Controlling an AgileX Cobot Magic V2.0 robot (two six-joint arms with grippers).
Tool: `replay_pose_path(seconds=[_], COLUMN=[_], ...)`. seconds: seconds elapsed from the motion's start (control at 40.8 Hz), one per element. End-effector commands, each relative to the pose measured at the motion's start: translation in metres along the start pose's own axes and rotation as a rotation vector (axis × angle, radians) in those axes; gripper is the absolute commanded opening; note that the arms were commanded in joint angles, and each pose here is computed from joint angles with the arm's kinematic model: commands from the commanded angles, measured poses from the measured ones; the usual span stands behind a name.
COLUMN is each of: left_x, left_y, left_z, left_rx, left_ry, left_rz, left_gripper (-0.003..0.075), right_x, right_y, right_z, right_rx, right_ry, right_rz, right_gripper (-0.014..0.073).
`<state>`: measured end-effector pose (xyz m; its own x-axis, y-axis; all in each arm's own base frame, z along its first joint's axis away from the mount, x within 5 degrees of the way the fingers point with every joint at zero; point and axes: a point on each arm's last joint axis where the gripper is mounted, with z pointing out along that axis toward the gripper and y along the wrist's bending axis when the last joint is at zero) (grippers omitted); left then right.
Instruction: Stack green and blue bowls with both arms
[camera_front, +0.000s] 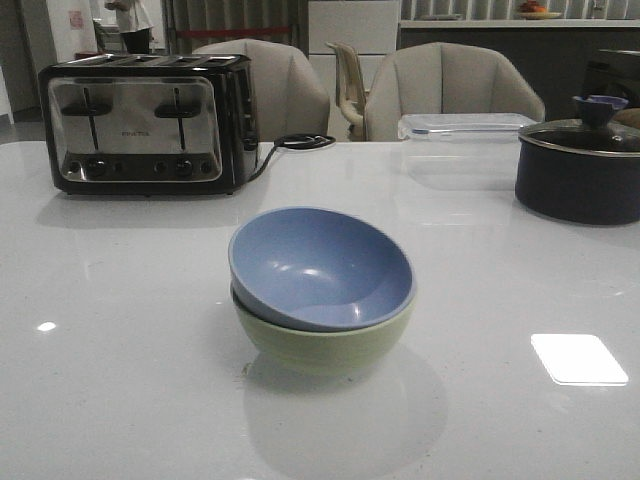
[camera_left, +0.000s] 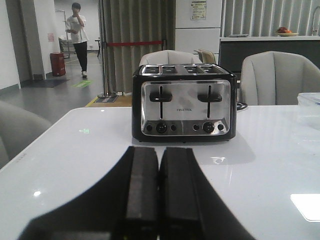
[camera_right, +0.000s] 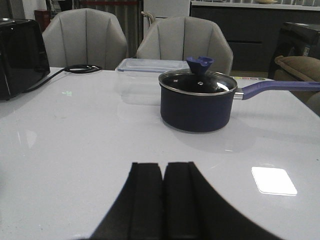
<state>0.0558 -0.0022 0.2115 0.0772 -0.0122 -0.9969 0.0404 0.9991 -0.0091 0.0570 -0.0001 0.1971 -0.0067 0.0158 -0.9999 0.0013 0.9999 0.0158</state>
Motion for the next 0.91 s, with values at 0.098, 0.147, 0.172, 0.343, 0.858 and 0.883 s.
replay_pose_path(seconds=[0.098, 0.147, 0.172, 0.343, 0.858, 0.883], left_x=[-0.0061, -0.0061, -0.0061, -0.0061, -0.0061, -0.0061], left_y=[0.0001, 0.0001, 0.0001, 0.0001, 0.0001, 0.0001], left_z=[-0.0015, -0.0015, -0.0015, -0.0015, -0.0015, -0.0015], left_rx=[-0.001, -0.001, -0.001, -0.001, -0.001, -0.001], left_ry=[-0.097, -0.097, -0.097, -0.097, -0.097, -0.097], left_rz=[-0.007, -0.007, -0.007, -0.007, -0.007, -0.007], left_gripper=[0.0099, 0.0099, 0.0099, 0.0099, 0.0099, 0.0099], right_x=[-0.0161, -0.0165, -0.0165, -0.0166, -0.0164, -0.0164], right_y=[0.0005, -0.0001, -0.0005, -0.0014, -0.0014, -0.0014], right_z=[-0.003, -0.0031, -0.0031, -0.0032, -0.0031, -0.0031], right_rx=[-0.003, 0.008, 0.015, 0.032, 0.031, 0.031], right_ry=[-0.169, -0.173, -0.173, -0.174, -0.173, -0.173], right_rz=[-0.003, -0.004, -0.004, -0.006, -0.006, -0.006], right_gripper=[0.0046, 0.0046, 0.0046, 0.0046, 0.0046, 0.0046])
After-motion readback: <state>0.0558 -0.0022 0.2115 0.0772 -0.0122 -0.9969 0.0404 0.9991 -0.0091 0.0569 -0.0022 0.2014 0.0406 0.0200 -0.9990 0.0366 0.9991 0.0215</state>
